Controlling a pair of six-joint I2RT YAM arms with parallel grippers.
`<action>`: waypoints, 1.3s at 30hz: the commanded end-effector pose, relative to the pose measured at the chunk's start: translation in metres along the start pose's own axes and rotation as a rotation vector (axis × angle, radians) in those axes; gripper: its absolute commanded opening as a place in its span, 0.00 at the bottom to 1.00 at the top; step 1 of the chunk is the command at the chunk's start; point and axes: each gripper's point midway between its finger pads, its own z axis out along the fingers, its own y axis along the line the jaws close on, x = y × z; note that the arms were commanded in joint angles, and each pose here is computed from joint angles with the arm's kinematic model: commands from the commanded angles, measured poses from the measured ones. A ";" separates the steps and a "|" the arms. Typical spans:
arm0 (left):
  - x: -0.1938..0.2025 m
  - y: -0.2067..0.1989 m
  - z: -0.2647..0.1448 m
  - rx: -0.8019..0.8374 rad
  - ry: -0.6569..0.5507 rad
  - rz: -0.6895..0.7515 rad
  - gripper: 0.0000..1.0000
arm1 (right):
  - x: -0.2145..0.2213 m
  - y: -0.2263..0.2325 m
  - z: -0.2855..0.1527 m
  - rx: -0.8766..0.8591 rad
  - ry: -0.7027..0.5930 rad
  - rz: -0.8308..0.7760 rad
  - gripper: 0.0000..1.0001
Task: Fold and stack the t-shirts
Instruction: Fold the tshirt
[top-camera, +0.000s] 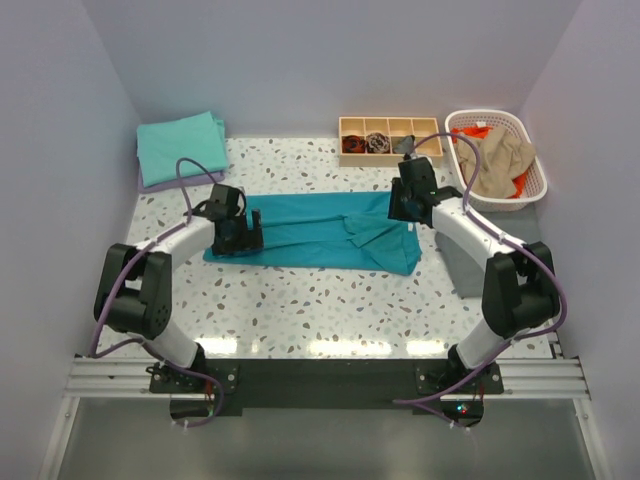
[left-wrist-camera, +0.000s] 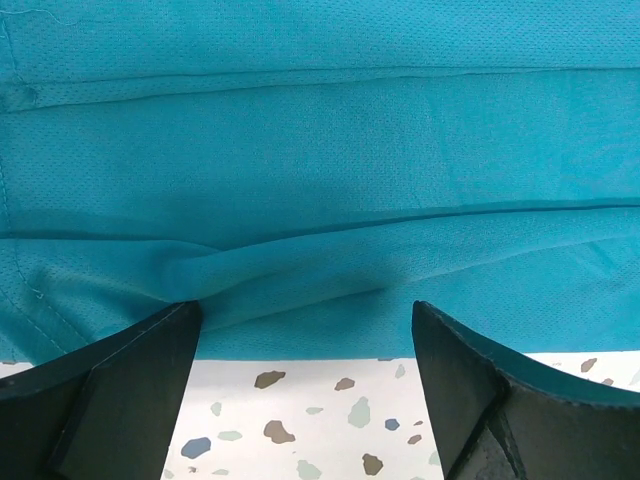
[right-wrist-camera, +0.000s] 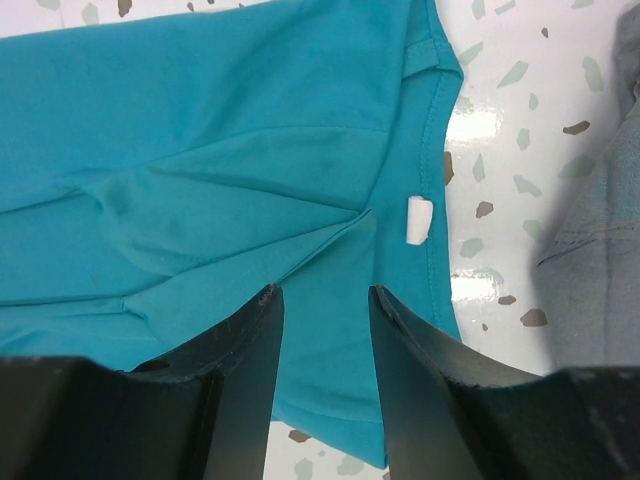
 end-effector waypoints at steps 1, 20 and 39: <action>-0.009 0.000 0.002 -0.012 -0.010 0.040 0.91 | -0.004 0.002 -0.011 -0.025 -0.016 0.022 0.44; -0.106 0.014 -0.008 -0.175 -0.345 0.027 0.93 | 0.009 0.006 0.003 -0.044 0.039 0.005 0.44; -0.051 -0.028 -0.041 0.105 -0.172 0.152 0.91 | 0.014 0.010 -0.002 -0.073 0.049 0.018 0.44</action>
